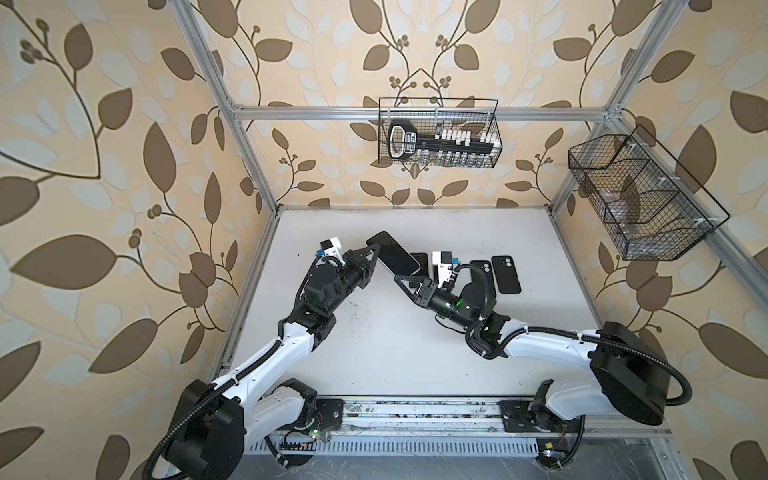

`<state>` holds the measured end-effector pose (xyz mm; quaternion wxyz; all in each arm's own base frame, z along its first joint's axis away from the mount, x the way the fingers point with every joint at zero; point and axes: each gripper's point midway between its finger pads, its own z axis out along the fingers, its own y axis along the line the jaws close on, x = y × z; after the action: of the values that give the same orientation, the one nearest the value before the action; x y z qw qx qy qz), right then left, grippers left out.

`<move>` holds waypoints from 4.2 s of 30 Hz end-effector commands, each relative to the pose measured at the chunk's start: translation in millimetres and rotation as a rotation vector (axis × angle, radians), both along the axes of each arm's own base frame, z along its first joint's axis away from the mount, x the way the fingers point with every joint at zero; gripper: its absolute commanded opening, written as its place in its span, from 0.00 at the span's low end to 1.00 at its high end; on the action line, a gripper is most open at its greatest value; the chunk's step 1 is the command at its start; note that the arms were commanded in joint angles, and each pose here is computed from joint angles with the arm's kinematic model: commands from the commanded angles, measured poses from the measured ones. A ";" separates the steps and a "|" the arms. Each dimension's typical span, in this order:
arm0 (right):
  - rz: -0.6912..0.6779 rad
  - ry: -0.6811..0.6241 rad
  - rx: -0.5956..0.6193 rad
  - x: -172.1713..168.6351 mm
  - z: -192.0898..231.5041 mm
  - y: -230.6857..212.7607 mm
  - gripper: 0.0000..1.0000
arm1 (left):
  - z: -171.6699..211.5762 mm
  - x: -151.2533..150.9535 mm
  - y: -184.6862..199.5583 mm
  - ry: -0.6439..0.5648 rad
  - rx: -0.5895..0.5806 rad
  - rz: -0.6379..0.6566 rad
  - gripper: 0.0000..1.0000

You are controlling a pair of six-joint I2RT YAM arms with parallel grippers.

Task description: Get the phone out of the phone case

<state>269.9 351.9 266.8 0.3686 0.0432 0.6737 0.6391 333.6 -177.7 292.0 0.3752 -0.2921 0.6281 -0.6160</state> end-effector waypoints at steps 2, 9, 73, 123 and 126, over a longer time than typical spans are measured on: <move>0.008 -0.020 0.061 1.8 16.2 2.8 0.29 | 39.3 -5.7 -3.2 -0.123 -0.078 -0.016 0.00; 0.011 -0.022 0.067 3.2 15.6 4.6 0.28 | 38.4 -3.6 -3.5 -0.122 -0.081 -0.013 0.00; 0.043 -0.354 -0.436 -11.8 -51.4 -5.3 0.14 | 41.5 2.0 -6.0 0.105 -0.218 -0.024 0.00; 0.452 -0.415 -0.729 6.3 23.9 -83.2 0.84 | 109.2 20.3 -58.1 -0.566 0.349 -0.740 0.00; 0.474 -0.421 -0.720 7.7 19.0 -74.1 0.76 | 108.7 15.0 -63.7 -0.575 0.347 -0.748 0.00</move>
<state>281.2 267.4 277.4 0.3281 -0.3436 0.7765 0.4140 375.3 -236.5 357.7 0.2839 0.1244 0.6970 -0.6466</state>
